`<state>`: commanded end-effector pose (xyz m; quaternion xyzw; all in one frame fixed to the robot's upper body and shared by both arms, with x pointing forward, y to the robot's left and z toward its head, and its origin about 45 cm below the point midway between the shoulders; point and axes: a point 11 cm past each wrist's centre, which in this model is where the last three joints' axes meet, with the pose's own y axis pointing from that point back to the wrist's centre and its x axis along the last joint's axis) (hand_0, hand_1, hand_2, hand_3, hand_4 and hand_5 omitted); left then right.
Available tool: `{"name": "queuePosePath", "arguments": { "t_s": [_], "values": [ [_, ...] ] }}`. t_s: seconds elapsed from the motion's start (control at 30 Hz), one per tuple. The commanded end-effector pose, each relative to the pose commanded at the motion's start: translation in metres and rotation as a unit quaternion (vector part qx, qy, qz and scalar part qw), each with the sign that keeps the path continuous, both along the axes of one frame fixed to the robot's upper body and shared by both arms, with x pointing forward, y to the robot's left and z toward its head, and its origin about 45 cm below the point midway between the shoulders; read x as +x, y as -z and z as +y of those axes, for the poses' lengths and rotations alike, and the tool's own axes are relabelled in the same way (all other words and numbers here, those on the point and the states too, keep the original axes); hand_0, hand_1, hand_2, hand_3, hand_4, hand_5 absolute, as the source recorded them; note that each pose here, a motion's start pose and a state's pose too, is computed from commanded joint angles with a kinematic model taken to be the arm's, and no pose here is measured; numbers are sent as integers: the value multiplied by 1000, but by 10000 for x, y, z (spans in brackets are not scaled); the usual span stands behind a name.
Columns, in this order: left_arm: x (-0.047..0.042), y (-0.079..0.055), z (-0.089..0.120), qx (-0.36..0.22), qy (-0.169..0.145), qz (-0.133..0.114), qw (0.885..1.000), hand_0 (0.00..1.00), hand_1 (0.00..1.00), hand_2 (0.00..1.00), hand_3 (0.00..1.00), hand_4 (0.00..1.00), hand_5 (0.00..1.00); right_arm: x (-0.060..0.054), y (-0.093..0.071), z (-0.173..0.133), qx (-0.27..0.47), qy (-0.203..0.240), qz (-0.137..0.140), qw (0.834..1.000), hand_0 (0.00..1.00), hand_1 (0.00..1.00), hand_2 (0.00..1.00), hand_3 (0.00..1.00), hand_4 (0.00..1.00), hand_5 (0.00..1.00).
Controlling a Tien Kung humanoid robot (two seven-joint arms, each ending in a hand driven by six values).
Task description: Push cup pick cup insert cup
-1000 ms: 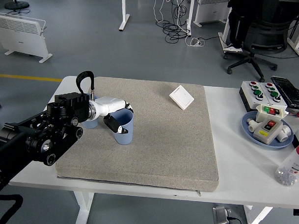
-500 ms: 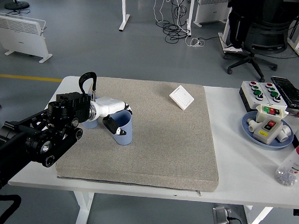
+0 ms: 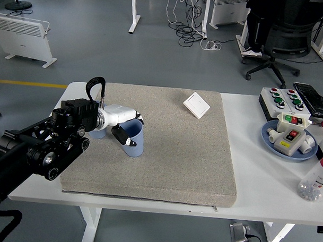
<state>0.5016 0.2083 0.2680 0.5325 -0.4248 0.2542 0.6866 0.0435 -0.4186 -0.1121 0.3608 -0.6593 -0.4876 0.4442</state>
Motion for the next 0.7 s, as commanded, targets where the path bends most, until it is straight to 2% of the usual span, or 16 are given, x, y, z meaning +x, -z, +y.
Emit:
{"name": "queuePosePath", "arguments": {
  "t_s": [0.1,0.47,0.6,0.67,0.7],
  "values": [
    [-1,-16,-8,1,1,-1,1000,441,469,555,525,275,2,0,-1,-2,0,0,0,1000,752,634,643,564,82,443],
    [-18,-115,-46,1,9,-8,1000,435,461,551,518,270,2,-7,-1,-4,-1,2,0,1000,752,634,640,563,82,443],
    [-37,-234,-82,6,18,-16,1000,428,452,531,510,270,2,-15,0,-6,-1,4,0,1000,752,634,640,563,81,444],
    [-45,-370,-102,11,24,-26,999,428,452,531,510,270,2,-32,4,-1,-1,6,1,1000,752,634,640,563,81,444],
    [-48,-406,-112,10,26,-29,999,430,453,479,462,266,2,-36,4,0,-1,7,1,1000,752,632,640,563,81,442]
  ]
}}
